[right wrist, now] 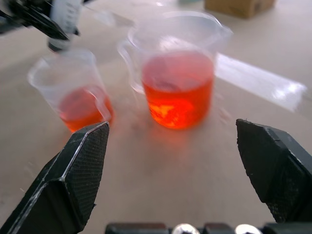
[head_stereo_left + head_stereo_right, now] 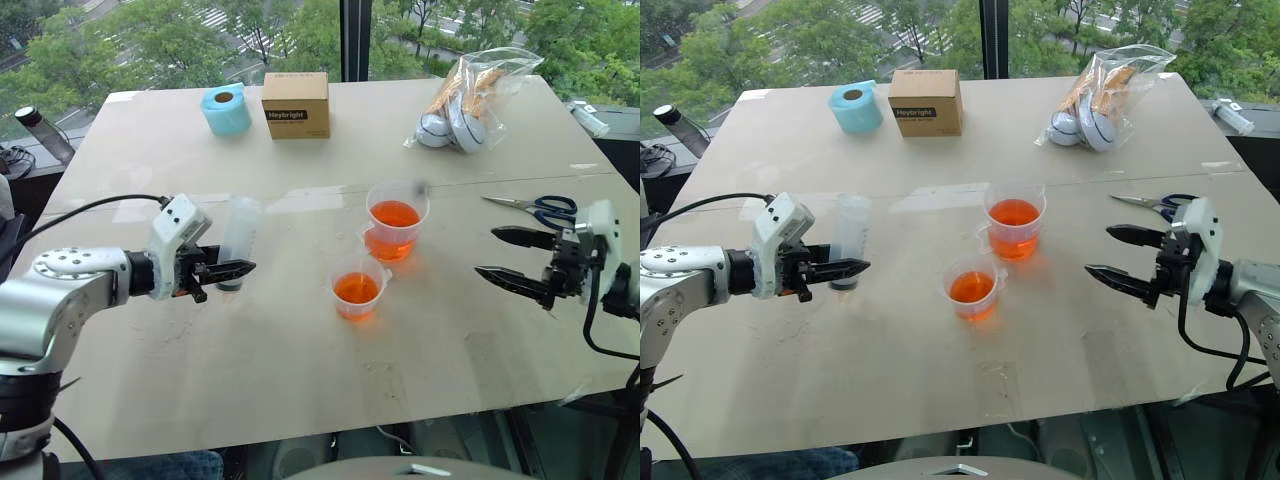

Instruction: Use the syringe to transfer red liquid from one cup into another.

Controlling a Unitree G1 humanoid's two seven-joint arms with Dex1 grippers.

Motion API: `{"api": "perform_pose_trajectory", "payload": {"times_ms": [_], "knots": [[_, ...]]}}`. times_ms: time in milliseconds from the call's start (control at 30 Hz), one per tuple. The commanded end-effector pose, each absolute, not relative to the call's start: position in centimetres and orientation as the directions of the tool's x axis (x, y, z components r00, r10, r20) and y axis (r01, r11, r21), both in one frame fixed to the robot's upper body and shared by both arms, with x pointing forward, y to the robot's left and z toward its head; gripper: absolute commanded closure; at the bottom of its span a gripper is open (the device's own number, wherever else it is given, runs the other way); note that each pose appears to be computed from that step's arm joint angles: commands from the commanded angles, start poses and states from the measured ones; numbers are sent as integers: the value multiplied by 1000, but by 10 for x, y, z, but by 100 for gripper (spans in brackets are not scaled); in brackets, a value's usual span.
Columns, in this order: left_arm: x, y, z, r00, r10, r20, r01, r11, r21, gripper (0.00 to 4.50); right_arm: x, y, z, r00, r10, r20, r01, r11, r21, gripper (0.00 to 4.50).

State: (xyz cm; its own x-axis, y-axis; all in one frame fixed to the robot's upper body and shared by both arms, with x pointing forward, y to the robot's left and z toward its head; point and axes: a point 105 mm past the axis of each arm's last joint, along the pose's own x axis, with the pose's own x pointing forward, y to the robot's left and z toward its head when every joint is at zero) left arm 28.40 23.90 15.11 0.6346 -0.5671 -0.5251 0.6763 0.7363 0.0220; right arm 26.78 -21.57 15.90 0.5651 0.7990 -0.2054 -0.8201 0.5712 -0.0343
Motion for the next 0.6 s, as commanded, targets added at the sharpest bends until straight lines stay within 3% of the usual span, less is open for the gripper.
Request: {"api": "perform_pose_trajectory", "payload": {"times_ms": [33,100,133,333,433,533,600], "knots": [[294,241,155,666,-555,-498,667,742,66,137,268,-229,166,595,776,-210,-804,581,-128,0],[298,239,156,680,-552,-482,661,746,78,22,266,-228,160,592,777,-214,-805,581,-119,0],[298,237,160,684,-564,-463,666,742,81,4,264,-228,158,592,777,-214,-805,582,-115,0],[283,223,187,691,-641,-333,706,698,123,4,245,-231,136,561,779,-281,-824,558,-99,0],[267,208,194,685,-686,-246,724,680,116,4,239,-236,126,593,759,-270,-801,589,-106,0],[244,191,167,666,-691,-283,736,671,95,4,238,-242,117,629,735,-253,-775,617,-136,0],[244,189,150,720,-631,-289,681,723,118,4,235,-243,114,625,740,-249,-778,618,-115,0]]}}
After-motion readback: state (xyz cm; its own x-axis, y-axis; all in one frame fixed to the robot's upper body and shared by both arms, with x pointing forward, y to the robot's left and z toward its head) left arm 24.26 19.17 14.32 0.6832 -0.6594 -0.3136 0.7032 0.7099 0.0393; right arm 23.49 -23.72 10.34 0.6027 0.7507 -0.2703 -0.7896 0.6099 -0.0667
